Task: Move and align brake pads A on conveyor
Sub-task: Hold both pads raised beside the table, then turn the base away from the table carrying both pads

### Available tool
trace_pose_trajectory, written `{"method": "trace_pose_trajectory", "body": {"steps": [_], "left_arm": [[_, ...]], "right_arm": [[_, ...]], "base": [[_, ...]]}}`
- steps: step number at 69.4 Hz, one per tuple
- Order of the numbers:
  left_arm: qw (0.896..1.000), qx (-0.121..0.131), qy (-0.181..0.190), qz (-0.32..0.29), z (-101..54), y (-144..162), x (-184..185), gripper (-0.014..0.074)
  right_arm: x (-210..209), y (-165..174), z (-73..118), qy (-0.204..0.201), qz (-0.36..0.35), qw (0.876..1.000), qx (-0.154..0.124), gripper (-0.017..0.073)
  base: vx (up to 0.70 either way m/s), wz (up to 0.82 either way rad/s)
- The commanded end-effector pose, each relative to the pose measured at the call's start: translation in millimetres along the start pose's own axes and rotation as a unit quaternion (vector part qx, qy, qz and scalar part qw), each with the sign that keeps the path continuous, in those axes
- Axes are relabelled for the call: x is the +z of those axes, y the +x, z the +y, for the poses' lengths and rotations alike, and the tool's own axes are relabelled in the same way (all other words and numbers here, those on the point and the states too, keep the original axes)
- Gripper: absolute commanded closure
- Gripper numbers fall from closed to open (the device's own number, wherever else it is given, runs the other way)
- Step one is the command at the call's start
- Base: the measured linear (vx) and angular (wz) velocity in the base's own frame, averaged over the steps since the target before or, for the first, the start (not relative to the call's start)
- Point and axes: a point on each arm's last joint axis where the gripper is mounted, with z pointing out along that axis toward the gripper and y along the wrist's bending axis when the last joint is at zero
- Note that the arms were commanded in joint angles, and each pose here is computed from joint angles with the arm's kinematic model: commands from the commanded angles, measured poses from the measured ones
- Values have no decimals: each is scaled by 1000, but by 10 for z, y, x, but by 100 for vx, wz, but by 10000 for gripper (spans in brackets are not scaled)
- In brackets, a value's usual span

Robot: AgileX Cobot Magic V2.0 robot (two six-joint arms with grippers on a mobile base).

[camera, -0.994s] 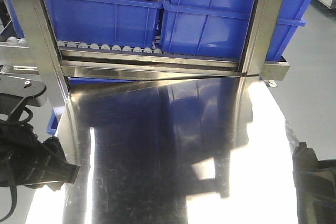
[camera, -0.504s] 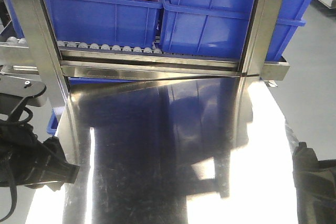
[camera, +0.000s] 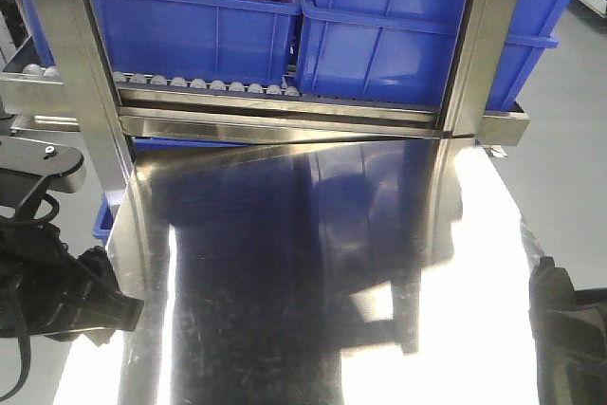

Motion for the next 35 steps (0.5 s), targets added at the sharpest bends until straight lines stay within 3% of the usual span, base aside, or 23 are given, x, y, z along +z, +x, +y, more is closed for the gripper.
{"method": "trace_pose_trajectory", "body": {"steps": [1,35], "left_arm": [[999,1,12,-47,-15,-77,-127,600],[999,1,12,-47,-15,-77,-127,600]], "right_arm": [[-73,-116,20,-7,-48,999,-4,569],[-73,-116,20,-7,-48,999,-4,569]], "base": [[-3,9],[-6,21]]}}
